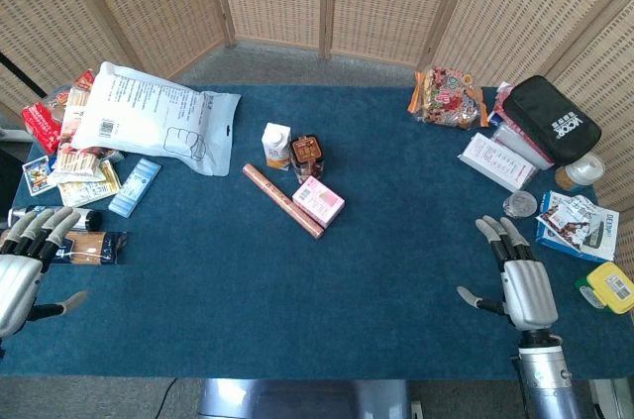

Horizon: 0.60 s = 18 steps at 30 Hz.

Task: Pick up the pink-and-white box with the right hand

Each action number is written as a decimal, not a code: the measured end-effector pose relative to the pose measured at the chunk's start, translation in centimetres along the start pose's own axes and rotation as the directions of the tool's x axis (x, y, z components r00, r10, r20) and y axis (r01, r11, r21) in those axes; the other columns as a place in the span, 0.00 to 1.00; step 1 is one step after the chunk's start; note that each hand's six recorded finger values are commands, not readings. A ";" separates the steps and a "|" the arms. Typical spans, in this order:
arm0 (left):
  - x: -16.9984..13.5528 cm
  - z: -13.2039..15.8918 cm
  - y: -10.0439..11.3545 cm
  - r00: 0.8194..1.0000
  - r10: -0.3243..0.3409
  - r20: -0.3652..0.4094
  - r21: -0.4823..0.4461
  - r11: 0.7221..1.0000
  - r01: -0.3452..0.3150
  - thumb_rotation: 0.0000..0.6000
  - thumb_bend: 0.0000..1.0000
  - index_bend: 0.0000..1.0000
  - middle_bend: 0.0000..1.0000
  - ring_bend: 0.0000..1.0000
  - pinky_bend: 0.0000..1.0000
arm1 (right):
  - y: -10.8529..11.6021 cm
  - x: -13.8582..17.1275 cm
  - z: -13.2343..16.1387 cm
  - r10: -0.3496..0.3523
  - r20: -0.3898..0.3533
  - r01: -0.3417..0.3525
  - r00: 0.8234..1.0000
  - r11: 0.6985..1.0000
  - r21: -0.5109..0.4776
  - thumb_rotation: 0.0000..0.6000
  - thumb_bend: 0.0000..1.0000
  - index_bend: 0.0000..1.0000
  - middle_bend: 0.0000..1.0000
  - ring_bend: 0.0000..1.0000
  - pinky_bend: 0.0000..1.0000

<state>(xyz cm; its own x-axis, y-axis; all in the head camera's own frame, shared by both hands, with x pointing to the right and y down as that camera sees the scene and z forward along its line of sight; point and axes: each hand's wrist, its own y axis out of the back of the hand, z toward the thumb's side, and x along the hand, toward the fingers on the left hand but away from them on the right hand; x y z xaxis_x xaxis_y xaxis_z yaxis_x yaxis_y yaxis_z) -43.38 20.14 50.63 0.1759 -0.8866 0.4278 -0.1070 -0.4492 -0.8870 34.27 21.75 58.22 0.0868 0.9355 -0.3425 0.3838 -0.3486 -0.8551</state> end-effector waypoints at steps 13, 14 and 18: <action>0.1 -0.2 0.2 1.000 0.012 -0.011 0.001 1.000 -0.012 1.00 0.00 0.00 0.00 0.00 0.00 | -2.3 -1.3 1.2 0.051 -0.010 -0.051 0.999 0.999 -0.016 1.00 0.00 0.06 0.06 0.00 0.09; 0.1 -0.2 0.2 1.000 0.011 -0.012 0.002 1.000 -0.011 1.00 0.00 0.00 0.00 0.00 0.00 | -2.7 -1.6 1.5 0.058 -0.015 -0.059 0.998 0.998 -0.019 1.00 0.00 0.04 0.05 0.00 0.06; 0.2 -0.4 0.2 1.000 0.012 -0.018 0.004 1.000 -0.012 1.00 0.00 0.00 0.00 0.00 0.00 | -4.4 -3.4 3.6 0.091 -0.040 -0.092 0.995 0.995 -0.030 1.00 0.00 0.00 0.00 0.00 0.00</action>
<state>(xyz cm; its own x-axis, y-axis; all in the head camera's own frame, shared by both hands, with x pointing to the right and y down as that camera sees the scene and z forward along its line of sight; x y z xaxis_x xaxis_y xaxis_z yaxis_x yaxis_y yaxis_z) -43.72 19.87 50.58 0.1571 -0.8938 0.4201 -0.1050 -0.4381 -0.8928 29.04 19.92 61.71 0.1578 0.9016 -0.4027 0.4013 -0.4312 -0.8081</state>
